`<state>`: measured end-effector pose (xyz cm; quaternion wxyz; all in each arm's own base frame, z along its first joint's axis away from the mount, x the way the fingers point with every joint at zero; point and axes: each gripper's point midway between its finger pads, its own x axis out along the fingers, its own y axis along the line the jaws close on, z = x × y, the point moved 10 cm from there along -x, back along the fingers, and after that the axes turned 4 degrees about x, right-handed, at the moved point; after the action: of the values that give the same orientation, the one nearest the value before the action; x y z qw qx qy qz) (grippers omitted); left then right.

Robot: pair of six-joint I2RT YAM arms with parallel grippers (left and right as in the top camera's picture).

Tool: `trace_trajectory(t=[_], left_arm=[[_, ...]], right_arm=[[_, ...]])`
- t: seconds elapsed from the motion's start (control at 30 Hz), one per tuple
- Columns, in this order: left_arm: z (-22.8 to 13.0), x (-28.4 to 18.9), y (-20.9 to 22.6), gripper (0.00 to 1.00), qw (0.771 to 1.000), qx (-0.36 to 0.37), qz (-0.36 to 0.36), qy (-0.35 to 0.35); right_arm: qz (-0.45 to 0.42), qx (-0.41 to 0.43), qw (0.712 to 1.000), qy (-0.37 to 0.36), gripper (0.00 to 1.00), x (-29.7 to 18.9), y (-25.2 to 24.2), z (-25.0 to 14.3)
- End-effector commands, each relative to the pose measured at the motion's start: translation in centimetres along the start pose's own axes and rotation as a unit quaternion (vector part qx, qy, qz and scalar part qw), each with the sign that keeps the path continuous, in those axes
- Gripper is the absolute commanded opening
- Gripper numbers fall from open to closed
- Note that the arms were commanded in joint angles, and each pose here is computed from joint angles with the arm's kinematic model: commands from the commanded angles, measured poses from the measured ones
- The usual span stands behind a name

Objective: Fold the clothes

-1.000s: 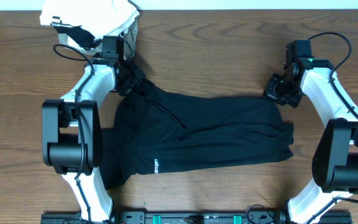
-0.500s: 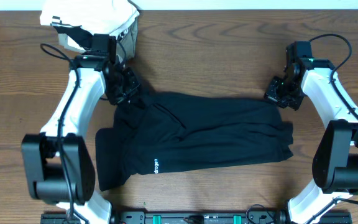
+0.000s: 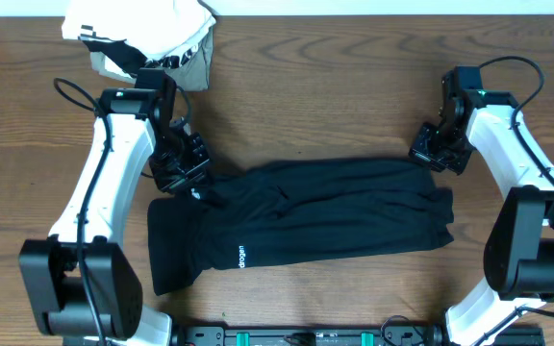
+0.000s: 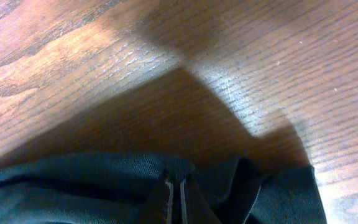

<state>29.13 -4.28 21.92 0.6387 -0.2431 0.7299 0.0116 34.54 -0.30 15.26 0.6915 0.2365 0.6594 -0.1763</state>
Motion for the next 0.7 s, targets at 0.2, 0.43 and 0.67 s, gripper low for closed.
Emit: trace_trajectory(t=[0.2, 0.43, 0.67], left_arm=[[-1.4, -1.4, 0.0, 0.06, 0.999, 0.052, 0.000, 0.001], [-2.3, 0.2, 1.0, 0.06, 0.998, 0.040, 0.014, 0.039], [-3.2, 0.6, 1.6, 0.06, 0.996, 0.043, 0.023, 0.072]], right_arm=[[-0.014, 0.006, 0.997, -0.070, 0.01, -5.6, -1.2, -1.3], [-0.055, 0.002, 0.997, -0.053, 0.01, -6.3, -2.3, -2.5], [-0.079, 0.001, 0.996, -0.045, 0.09, -6.2, -2.8, -2.9]])
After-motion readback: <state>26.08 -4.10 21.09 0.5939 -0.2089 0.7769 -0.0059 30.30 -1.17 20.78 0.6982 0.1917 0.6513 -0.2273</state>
